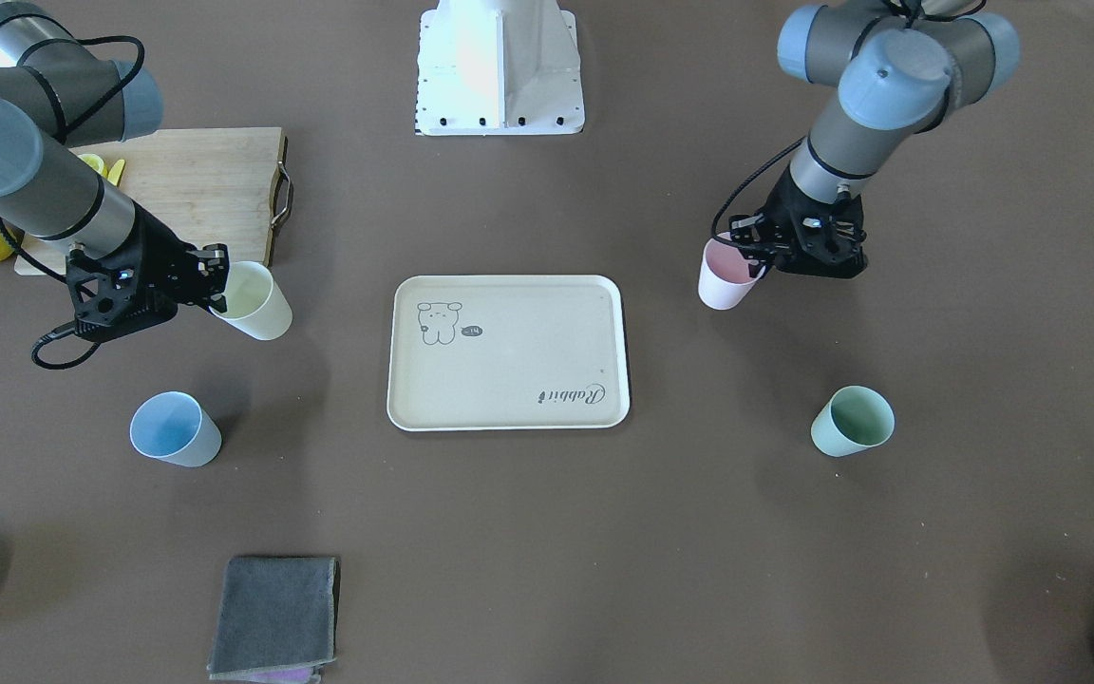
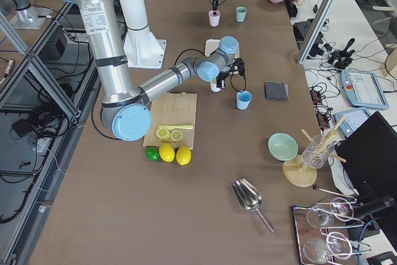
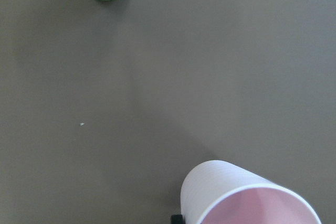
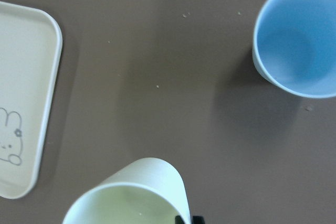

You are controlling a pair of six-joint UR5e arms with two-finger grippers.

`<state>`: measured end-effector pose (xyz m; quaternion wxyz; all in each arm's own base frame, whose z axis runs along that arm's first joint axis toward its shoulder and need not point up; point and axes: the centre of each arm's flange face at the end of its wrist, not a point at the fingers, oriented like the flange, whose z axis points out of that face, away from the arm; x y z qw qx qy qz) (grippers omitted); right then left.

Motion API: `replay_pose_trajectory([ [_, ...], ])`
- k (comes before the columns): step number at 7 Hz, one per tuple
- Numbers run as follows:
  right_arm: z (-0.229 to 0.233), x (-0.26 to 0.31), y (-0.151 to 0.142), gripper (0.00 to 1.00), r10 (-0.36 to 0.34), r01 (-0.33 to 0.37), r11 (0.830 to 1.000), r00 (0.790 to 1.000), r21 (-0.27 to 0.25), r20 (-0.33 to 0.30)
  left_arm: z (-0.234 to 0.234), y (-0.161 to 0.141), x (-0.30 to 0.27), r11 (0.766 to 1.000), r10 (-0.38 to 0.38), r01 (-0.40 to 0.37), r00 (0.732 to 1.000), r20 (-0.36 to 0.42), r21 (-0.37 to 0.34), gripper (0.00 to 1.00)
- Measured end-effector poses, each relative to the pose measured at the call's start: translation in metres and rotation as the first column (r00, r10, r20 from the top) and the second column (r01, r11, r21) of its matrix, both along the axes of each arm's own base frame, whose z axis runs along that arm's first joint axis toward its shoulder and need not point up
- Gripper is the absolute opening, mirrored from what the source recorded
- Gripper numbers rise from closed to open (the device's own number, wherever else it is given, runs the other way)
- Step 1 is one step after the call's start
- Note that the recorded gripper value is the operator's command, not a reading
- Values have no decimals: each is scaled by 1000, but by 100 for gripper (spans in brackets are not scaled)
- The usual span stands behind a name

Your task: Place all cups on tray

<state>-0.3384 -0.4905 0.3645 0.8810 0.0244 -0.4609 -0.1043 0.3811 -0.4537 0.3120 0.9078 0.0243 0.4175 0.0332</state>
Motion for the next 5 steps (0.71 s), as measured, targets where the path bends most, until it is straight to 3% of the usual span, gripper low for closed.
replay_pose_trajectory([
  [2, -59, -63, 8, 0, 44, -44, 999, 999, -28, -5, -64, -4, 61, 999, -18, 17, 1000, -11, -47, 0],
  [4, -88, -122, 16, 0, 70, -71, 996, 997, -50, -18, -80, -5, 106, 999, -23, 23, 1000, 7, -43, 0],
  [5, -93, -138, 22, 75, 72, -73, 996, 997, -53, -25, -79, -9, 119, 999, -29, 29, 1000, 3, -44, 1],
])
